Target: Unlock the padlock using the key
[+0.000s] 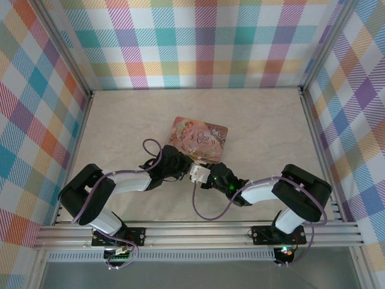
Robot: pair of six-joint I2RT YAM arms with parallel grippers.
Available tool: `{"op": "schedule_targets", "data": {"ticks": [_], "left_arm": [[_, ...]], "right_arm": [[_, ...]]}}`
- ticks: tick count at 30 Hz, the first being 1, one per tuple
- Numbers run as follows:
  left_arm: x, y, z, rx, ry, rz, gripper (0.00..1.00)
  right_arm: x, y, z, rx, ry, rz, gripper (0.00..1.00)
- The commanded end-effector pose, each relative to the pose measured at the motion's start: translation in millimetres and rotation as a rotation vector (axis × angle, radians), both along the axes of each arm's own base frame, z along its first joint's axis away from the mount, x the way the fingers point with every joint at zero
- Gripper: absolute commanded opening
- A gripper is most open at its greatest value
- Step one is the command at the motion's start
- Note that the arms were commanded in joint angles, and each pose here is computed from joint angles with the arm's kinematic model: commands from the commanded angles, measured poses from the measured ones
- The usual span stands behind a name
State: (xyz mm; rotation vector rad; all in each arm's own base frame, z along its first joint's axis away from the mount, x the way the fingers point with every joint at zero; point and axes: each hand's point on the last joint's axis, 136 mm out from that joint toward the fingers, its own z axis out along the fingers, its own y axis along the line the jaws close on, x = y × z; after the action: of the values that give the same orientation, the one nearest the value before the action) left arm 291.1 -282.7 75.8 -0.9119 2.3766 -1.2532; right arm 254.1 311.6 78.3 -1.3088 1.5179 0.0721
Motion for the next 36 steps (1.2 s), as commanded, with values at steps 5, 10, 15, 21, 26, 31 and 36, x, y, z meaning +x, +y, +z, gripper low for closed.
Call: {"op": "schedule_targets", "data": {"ticks": [5,10,15,21,26,31,36], "left_arm": [[-2.1,-11.4,14.1,-0.03,-0.021,-0.029,0.0],[-2.7,-11.4,12.5,-0.027,-0.018,-0.03,0.0],[-2.9,-11.6,12.9,-0.026,-0.02,-0.029,0.0],[-3.4,-12.9,13.3,-0.027,-0.023,-0.033,0.0],[-3.3,-13.8,12.9,-0.026,-0.022,-0.034,0.0],[-4.0,-15.2,12.6,-0.024,-0.021,-0.036,0.0],[-3.9,-15.5,12.1,-0.023,-0.022,-0.036,0.0]], "right_arm": [[8.9,4.6,13.4,0.063,0.011,-0.044,0.01],[8.6,4.6,16.8,0.096,0.037,-0.06,0.0],[8.9,3.8,22.5,0.161,0.083,-0.096,0.0],[5.7,4.9,28.9,0.289,0.177,-0.137,0.0],[5.5,4.6,28.5,0.382,0.243,-0.178,0.0],[5.8,6.1,26.6,0.469,0.326,-0.221,0.0],[4.5,8.1,21.1,0.506,0.383,-0.238,0.0]]}}
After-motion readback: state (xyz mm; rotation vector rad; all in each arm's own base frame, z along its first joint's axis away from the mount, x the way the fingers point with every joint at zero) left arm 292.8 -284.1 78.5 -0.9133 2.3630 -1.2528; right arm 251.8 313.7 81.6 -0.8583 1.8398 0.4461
